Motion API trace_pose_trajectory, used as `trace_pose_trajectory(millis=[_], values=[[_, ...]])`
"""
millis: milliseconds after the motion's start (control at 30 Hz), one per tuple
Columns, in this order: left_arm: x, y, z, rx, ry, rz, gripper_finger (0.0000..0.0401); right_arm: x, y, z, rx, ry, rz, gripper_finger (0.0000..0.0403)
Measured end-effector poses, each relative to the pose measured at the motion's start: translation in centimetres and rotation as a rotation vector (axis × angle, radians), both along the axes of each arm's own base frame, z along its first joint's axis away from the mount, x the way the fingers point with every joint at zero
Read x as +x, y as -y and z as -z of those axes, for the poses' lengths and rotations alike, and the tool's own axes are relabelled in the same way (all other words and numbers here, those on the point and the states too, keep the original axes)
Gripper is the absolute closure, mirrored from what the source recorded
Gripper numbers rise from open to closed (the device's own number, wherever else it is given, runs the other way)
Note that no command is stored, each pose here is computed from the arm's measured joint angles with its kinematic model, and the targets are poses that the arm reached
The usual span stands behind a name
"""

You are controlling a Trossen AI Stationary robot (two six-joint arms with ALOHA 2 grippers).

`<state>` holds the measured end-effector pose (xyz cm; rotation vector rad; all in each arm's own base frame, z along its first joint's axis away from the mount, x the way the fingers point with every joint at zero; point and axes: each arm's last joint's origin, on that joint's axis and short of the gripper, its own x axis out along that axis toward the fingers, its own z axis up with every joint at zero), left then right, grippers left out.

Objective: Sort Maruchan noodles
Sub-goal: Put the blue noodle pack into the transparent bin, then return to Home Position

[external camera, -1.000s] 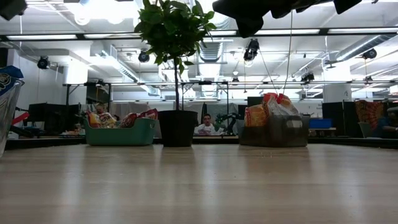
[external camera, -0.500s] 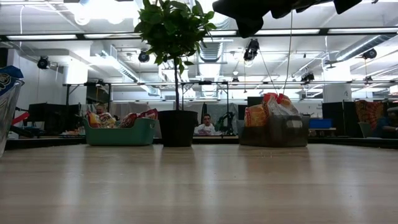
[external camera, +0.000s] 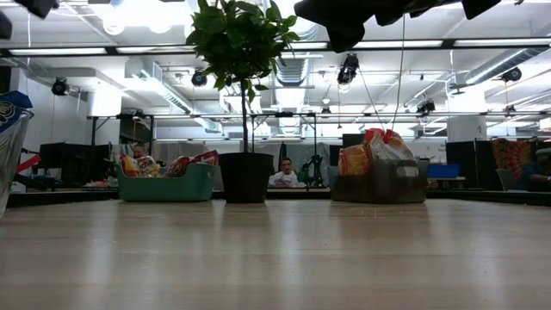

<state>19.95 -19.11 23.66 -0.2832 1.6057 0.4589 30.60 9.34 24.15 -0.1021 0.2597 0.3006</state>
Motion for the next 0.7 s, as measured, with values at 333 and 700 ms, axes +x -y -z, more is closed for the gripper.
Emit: trace_pose_trajectory(millis=[333, 700], values=[[-1.3, 1.5, -3.4, 0.142, 0.159, 0.110, 0.0362, 0.0, -0.1, 0.1, -0.038, 0.010, -0.016, 0.0268], [2.3, 4.5, -7.5, 0.455, 0.943, 0.660, 0.0362, -3.6, 1.0, -0.6, -0.115, 0.081, -0.002, 0.0268]])
